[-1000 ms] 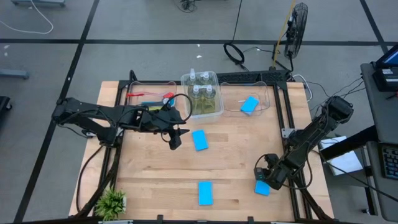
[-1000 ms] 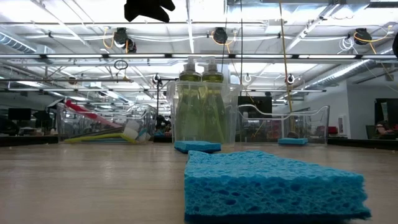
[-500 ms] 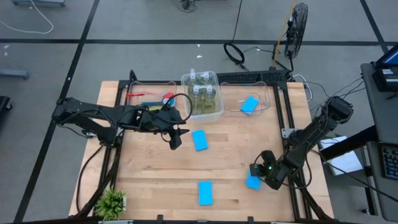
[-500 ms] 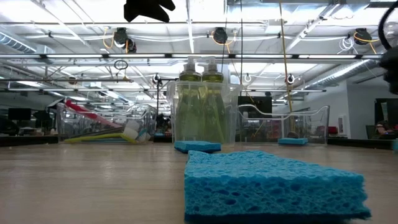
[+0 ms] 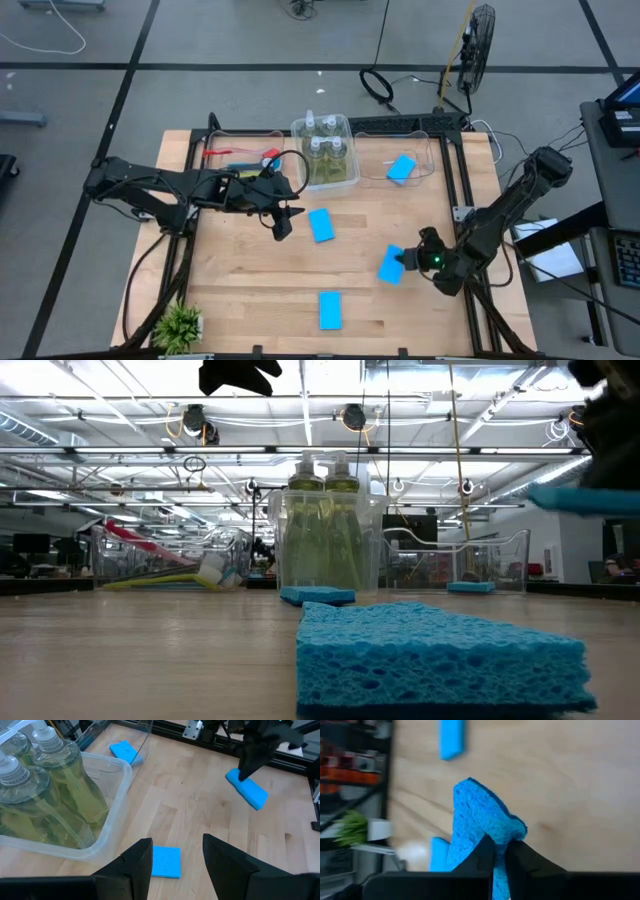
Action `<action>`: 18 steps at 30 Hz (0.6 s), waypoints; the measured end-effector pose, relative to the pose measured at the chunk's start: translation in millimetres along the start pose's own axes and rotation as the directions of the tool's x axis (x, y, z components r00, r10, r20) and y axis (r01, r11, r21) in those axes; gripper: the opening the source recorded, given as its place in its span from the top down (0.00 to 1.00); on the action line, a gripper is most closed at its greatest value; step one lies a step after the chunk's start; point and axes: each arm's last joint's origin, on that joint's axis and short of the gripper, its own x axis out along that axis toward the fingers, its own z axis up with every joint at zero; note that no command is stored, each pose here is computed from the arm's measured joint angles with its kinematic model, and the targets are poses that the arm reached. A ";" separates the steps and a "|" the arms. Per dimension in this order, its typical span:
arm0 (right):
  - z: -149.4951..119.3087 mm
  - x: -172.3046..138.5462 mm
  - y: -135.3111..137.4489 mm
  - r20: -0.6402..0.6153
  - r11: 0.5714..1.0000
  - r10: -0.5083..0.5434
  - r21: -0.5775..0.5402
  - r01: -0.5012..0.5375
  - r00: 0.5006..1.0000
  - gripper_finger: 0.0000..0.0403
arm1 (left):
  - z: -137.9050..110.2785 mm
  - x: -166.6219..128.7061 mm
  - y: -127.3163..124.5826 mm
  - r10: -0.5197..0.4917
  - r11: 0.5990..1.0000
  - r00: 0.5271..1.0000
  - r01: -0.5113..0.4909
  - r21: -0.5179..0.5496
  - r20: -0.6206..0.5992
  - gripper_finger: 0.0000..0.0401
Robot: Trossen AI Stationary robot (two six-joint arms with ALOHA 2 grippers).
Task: Pick & Place Kitchen Sink Supplies
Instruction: Put the blue sponge into the right transparent bin
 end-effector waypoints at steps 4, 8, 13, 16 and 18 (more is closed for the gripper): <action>7.7 -8.7 13.0 0.031 0.988 0.122 -0.103 -0.118 0.992 0.97 | 0.0 0.0 0.0 0.000 1.000 1.000 0.000 -0.001 0.000 0.56; 14.3 -19.0 28.5 0.040 0.944 0.253 -0.230 -0.237 0.967 0.97 | 0.0 0.0 0.0 0.000 1.000 1.000 0.000 -0.003 0.000 0.56; 22.0 -37.1 52.1 0.017 0.819 0.445 -0.411 -0.400 0.895 0.97 | 0.1 0.0 -0.1 -0.001 1.000 1.000 0.001 -0.003 0.001 0.56; 26.6 -52.3 67.4 -0.015 0.689 0.580 -0.524 -0.500 0.815 0.97 | 0.6 0.0 -0.3 -0.003 1.000 1.000 0.003 -0.005 0.007 0.56; 29.8 -63.5 77.1 -0.059 0.580 0.671 -0.580 -0.572 0.739 0.98 | 1.0 -0.1 -0.4 -0.004 1.000 1.000 0.004 -0.006 0.011 0.56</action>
